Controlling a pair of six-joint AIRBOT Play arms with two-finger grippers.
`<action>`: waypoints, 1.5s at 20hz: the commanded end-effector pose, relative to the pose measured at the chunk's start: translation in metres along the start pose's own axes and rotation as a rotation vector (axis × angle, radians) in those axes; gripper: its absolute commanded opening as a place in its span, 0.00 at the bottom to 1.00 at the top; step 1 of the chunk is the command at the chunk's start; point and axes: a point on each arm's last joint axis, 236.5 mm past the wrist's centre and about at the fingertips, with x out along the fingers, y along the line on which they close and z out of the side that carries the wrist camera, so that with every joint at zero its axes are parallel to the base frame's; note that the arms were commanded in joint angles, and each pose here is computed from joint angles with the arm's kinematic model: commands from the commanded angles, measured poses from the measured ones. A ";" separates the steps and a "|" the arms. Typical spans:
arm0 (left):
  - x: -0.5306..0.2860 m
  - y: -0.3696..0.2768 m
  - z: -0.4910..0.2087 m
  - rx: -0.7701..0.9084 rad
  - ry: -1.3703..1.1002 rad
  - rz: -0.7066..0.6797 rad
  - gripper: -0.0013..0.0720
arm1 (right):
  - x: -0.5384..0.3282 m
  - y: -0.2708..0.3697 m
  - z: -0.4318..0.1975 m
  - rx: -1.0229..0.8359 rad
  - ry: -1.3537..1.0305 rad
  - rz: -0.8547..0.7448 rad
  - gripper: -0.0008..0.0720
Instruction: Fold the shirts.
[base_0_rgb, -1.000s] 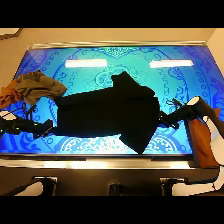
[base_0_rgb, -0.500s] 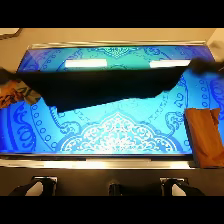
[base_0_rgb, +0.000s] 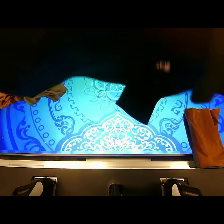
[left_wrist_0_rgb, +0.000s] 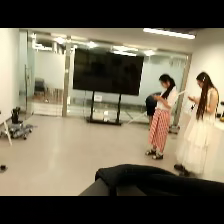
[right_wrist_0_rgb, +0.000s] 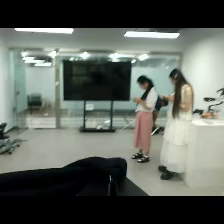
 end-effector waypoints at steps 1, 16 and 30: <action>-0.005 0.000 0.006 -0.022 -0.022 0.008 0.05 | -0.021 -0.008 0.010 -0.007 -0.015 -0.045 0.06; 0.104 0.122 -0.598 -0.390 1.381 0.048 0.05 | 0.084 0.052 -0.597 0.516 1.603 0.134 0.06; 0.080 0.128 -0.643 -0.514 1.650 -0.087 0.05 | 0.032 0.063 -0.608 0.468 1.875 0.146 0.06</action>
